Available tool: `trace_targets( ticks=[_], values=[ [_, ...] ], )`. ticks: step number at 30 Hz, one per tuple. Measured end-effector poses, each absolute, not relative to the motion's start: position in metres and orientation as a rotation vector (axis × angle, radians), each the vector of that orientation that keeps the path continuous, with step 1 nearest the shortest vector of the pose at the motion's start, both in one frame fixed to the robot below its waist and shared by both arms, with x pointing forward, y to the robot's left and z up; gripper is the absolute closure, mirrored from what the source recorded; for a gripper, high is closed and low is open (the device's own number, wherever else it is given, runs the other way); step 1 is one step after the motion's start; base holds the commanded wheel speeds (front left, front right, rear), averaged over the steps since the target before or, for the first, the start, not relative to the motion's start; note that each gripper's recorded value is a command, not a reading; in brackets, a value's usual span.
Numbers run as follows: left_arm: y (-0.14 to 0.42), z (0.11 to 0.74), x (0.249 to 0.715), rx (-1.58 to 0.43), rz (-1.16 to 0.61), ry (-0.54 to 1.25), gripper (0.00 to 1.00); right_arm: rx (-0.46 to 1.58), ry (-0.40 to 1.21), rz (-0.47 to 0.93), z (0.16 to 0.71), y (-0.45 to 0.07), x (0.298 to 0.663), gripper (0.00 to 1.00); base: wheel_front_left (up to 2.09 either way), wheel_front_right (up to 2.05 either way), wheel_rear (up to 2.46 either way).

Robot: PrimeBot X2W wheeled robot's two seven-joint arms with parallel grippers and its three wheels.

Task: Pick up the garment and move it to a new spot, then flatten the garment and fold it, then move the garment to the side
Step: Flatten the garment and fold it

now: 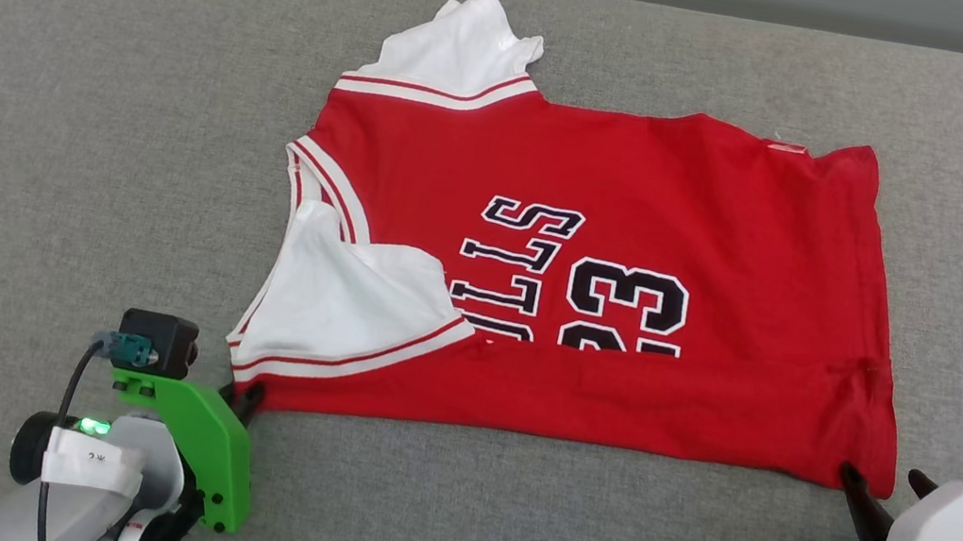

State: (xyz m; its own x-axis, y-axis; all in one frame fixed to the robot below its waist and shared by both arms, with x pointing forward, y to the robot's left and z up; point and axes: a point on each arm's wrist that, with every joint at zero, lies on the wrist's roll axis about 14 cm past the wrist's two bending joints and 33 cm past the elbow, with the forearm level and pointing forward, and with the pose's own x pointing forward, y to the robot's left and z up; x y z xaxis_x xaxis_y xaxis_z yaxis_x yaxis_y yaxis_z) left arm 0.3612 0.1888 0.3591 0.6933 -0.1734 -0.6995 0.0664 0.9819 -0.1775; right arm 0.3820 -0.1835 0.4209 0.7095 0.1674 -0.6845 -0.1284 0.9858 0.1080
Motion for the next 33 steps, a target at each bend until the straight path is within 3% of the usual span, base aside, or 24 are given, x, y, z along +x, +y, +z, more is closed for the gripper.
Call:
trace_targets(
  ticks=[10, 30, 31, 32, 33],
  values=[
    [0.172, 0.381, 0.357, -0.224, -0.177, 0.724, 1.00, -0.019, 0.751, 0.146, 0.431, -0.192, 0.384, 0.00, 0.00, 0.00, 0.00],
    [0.175, 0.408, 0.356, -0.232, -0.192, 0.646, 1.00, -0.037, 0.946, 0.139, 0.375, -0.183, 0.396, 0.00, 0.00, 0.00, 0.00],
    [0.175, 0.407, 0.356, -0.232, -0.192, 0.648, 1.00, -0.030, 0.958, 0.141, 0.371, -0.182, 0.395, 0.22, 0.00, 0.00, 0.00],
    [0.175, 0.406, 0.355, -0.231, -0.191, 0.650, 1.00, -0.026, 0.966, 0.142, 0.370, -0.182, 0.394, 0.70, 0.00, 0.00, 0.00],
    [0.175, 0.405, 0.355, -0.230, -0.190, 0.652, 1.00, -0.025, 0.974, 0.145, 0.368, -0.182, 0.394, 1.00, 0.00, 0.00, 0.00]
  ],
)
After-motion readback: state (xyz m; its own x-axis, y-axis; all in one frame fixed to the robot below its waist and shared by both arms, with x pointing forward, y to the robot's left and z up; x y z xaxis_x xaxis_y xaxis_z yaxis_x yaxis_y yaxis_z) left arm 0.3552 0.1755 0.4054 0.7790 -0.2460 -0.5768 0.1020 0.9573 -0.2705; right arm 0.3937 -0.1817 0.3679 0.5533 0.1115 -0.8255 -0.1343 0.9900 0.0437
